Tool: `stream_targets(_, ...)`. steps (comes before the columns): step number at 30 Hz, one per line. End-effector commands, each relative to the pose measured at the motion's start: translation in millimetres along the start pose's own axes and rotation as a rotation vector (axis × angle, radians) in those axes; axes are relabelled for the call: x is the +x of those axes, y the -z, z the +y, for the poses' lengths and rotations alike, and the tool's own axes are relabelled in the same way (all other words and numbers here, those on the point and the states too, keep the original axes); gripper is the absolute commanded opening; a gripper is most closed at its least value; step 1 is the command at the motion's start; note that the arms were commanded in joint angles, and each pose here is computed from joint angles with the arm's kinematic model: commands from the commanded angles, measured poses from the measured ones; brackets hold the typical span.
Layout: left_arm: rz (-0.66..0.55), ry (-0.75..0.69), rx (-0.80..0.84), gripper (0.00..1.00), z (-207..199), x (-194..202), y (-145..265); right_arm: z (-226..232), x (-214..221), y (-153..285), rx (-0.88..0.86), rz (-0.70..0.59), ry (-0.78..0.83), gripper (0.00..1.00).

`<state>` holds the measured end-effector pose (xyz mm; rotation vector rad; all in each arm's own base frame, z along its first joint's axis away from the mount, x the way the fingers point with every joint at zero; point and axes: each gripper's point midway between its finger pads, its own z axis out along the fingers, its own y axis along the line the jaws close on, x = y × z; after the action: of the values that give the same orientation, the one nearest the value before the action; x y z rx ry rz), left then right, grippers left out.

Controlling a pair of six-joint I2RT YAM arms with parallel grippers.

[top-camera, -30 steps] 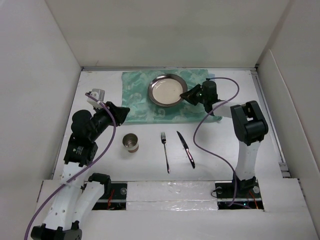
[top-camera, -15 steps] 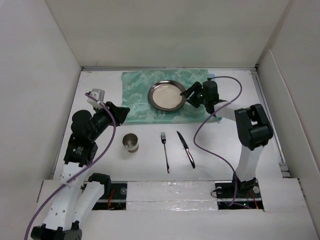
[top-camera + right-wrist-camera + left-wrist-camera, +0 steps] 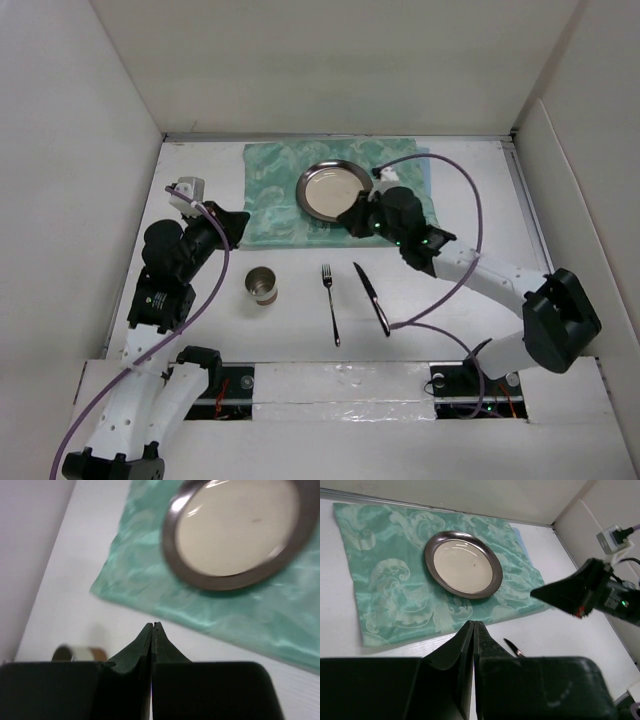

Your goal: Set the dinner table for one person

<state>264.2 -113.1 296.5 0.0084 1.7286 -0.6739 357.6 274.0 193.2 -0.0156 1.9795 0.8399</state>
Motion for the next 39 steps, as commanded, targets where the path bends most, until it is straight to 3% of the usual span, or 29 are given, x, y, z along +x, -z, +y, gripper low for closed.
stream_targets(1,-0.064,-0.001,-0.034,0.00,2.7,-19.0,2.2,78.8,14.6,6.3,-0.156,0.041,0.240,0.11)
stream_targets(2,-0.075,0.004,-0.059,0.00,6.5,-21.2,3.0,98.9,13.6,5.8,-0.189,0.043,0.275,0.23)
stream_targets(3,-0.088,0.005,-0.077,0.08,8.6,-23.3,6.2,124.0,29.5,8.6,-0.234,0.070,0.305,0.45)
stream_targets(5,-0.132,0.016,-0.137,0.16,17.4,-31.8,10.2,130.8,61.2,-2.2,-0.197,0.151,0.347,0.58)
stream_targets(6,-0.135,0.026,-0.167,0.21,21.8,-32.4,12.7,147.9,56.1,-6.0,-0.201,0.133,0.362,0.62)
stream_targets(8,-0.164,0.046,-0.216,0.25,28.2,-38.1,17.5,153.6,102.8,-16.1,-0.181,0.248,0.438,0.63)
stream_targets(10,-0.191,0.051,-0.227,0.30,28.6,-42.7,22.8,174.8,112.3,-24.2,-0.180,0.252,0.471,0.63)
stream_targets(16,-0.198,0.051,-0.231,0.32,28.6,-44.1,24.7,166.7,155.4,-54.5,-0.039,0.303,0.584,0.62)
stream_targets(20,-0.198,0.049,-0.221,0.32,26.4,-44.6,25.3,145.6,175.1,-65.2,0.049,0.330,0.616,0.57)
stream_targets(23,-0.199,0.046,-0.217,0.32,25.4,-45.7,25.2,138.2,183.2,-69.5,0.074,0.337,0.604,0.25)
stream_targets(24,-0.191,0.046,-0.215,0.32,25.6,-44.3,23.7,139.0,180.7,-69.4,0.077,0.326,0.594,0.00)
stream_targets(27,-0.193,0.041,-0.192,0.32,21.9,-43.5,24.3,155.7,152.0,-64.6,0.057,0.231,0.555,0.00)
stream_targets(30,-0.180,0.044,-0.199,0.32,23.9,-41.4,20.8,154.2,67.7,-60.4,0.102,0.089,0.496,0.00)
stream_targets(32,-0.174,0.044,-0.190,0.32,22.8,-39.4,20.3,126.0,-1.2,-62.3,0.141,-0.009,0.456,0.00)
stream_targets(34,-0.185,0.042,-0.184,0.32,21.2,-41.4,22.6,88.3,-37.4,-70.2,0.200,-0.039,0.430,0.00)
stream_targets(35,-0.187,0.042,-0.190,0.32,21.9,-42.4,22.8,40.1,-70.7,-74.8,0.295,-0.053,0.402,0.00)
stream_targets(39,-0.181,0.037,-0.168,0.32,18.5,-40.6,22.1,-63.6,-134.6,-83.9,0.466,-0.078,0.342,0.00)
